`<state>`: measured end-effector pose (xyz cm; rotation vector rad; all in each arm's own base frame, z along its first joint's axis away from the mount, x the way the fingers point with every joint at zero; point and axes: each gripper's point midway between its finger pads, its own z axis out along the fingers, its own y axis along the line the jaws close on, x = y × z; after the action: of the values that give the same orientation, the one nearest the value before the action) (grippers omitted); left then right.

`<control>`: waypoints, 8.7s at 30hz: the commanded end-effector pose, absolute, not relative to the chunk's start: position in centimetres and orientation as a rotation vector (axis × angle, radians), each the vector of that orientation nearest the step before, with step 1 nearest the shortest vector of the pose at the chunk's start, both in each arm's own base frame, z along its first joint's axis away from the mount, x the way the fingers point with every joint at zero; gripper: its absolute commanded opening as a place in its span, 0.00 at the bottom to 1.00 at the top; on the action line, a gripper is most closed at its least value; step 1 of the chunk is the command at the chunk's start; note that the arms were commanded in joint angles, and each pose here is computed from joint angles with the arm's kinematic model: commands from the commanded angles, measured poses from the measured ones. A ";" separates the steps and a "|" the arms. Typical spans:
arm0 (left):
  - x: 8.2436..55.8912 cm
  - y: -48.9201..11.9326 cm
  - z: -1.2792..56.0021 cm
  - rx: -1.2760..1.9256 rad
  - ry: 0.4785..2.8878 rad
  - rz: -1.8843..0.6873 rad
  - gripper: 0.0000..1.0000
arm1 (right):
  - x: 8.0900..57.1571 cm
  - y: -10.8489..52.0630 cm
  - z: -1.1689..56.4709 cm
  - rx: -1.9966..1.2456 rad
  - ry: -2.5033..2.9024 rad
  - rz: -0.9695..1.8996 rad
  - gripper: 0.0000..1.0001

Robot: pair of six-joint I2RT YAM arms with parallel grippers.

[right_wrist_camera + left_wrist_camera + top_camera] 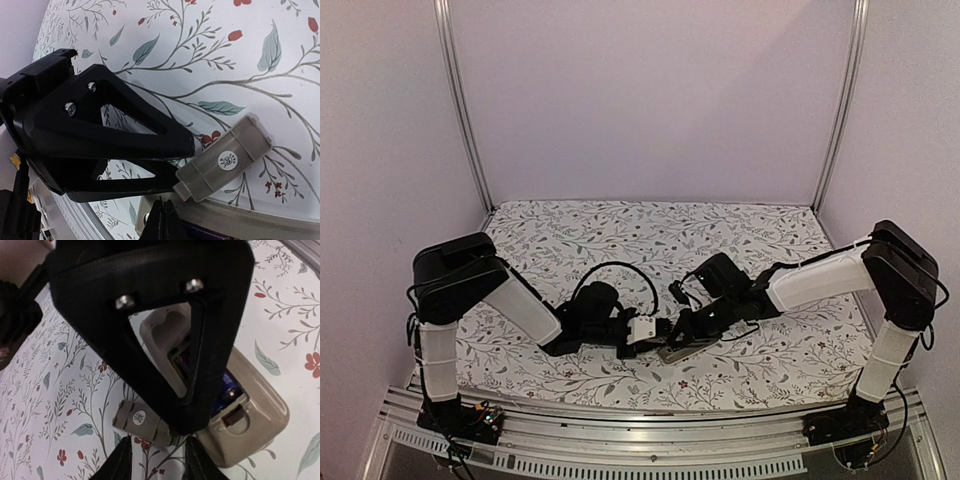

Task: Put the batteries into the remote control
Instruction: Adjust the battery cover on the remote control, then pick up the battery cover at the center of the board, then pass from the right arm to the left, then pass from the left arm to the right, then pass from the right arm to the left

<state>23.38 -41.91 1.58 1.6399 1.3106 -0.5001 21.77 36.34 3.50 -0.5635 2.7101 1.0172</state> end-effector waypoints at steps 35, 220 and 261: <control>28.2 -28.9 12.7 0.636 1.740 -0.341 0.82 | 24.0 35.6 3.4 -1.402 2.516 0.237 0.49; 17.4 -36.1 29.3 0.943 0.500 0.664 0.00 | 22.0 38.4 18.4 -1.767 1.647 0.563 0.31; 15.7 -38.8 21.4 1.280 1.431 -0.699 0.78 | 18.6 35.8 21.4 -1.823 1.330 0.551 0.14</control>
<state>17.31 -37.78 26.00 1.1320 1.2611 -0.5002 19.40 35.53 19.81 -1.8274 1.4265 0.5074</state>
